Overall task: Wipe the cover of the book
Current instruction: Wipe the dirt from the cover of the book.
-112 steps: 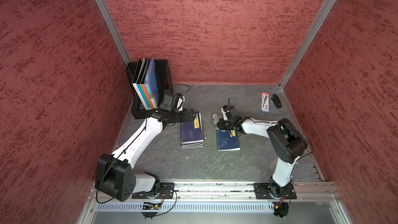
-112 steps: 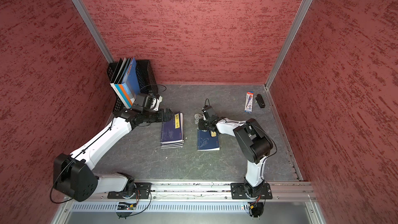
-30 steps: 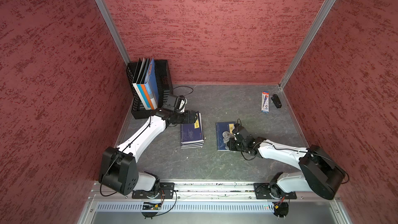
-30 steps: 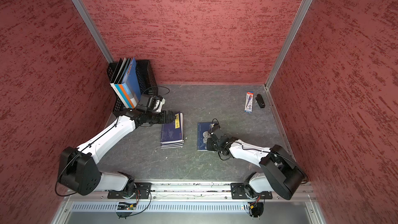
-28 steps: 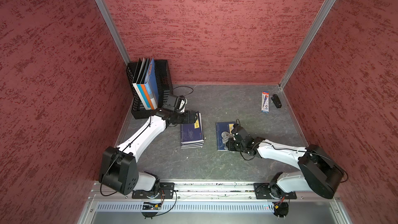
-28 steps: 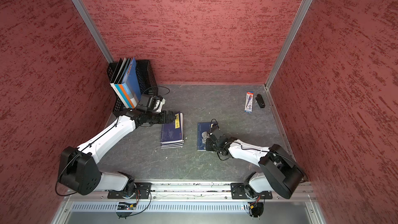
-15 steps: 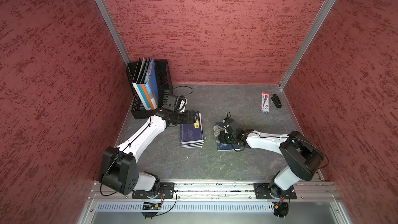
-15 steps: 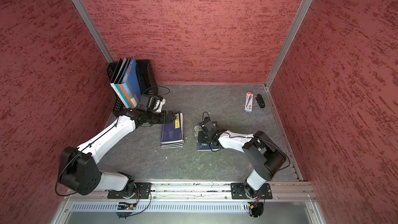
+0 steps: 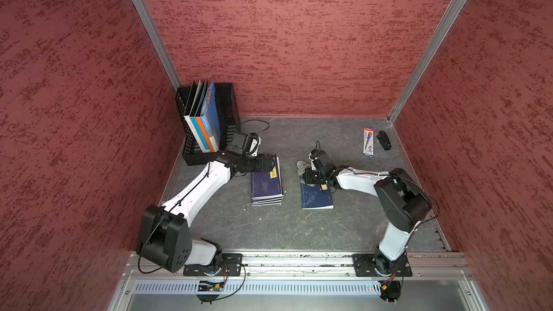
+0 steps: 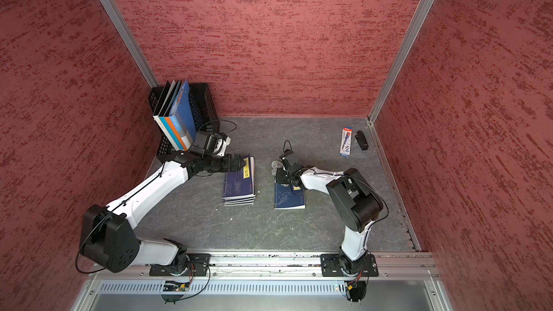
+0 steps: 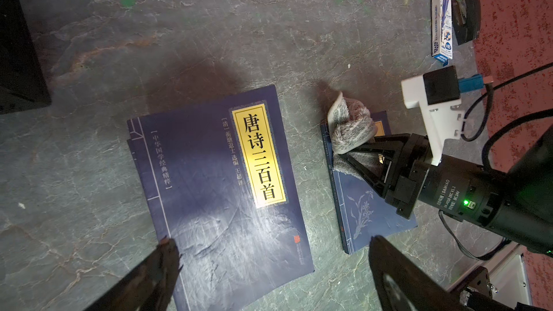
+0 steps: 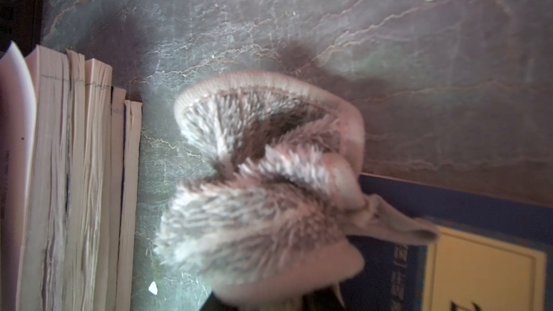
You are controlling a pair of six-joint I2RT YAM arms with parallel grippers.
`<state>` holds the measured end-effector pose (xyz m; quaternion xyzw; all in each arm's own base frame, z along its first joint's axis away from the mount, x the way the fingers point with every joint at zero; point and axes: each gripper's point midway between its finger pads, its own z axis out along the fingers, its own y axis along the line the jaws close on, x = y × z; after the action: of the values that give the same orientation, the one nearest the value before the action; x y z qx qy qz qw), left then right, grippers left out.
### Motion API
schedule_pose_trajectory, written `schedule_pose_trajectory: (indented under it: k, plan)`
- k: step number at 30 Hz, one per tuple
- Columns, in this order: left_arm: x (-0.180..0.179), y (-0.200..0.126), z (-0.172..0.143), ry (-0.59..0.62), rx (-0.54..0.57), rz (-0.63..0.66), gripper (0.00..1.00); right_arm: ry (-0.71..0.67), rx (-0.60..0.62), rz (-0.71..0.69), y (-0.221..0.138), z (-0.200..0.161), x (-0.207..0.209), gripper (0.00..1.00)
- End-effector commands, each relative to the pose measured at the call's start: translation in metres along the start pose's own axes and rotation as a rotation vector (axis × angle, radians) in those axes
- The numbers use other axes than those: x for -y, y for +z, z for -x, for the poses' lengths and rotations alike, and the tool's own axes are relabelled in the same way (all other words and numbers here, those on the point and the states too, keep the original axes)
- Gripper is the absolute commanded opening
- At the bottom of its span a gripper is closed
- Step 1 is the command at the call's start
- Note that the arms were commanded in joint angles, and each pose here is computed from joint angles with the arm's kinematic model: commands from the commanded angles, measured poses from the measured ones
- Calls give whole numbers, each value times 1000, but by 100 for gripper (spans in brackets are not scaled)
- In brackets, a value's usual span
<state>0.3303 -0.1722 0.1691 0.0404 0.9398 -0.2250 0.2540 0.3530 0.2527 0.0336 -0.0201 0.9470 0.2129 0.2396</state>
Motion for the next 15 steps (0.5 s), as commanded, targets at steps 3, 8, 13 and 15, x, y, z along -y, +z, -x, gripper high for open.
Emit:
schedule_pose_trajectory:
  k: [3, 8, 13, 15]
  plan:
    - [5, -5, 5, 13, 24, -11, 100, -6, -131, -30, -13, -51, 16, 25]
    - [7, -2, 9, 14, 22, -18, 100, -37, -194, -15, -24, -86, 7, 26]
    - [8, -1, 11, 15, 23, -19, 100, -46, -261, -1, -34, -126, 5, 26]
    - [7, 0, 10, 14, 18, -17, 100, -39, -281, 1, -40, -139, 8, 26]
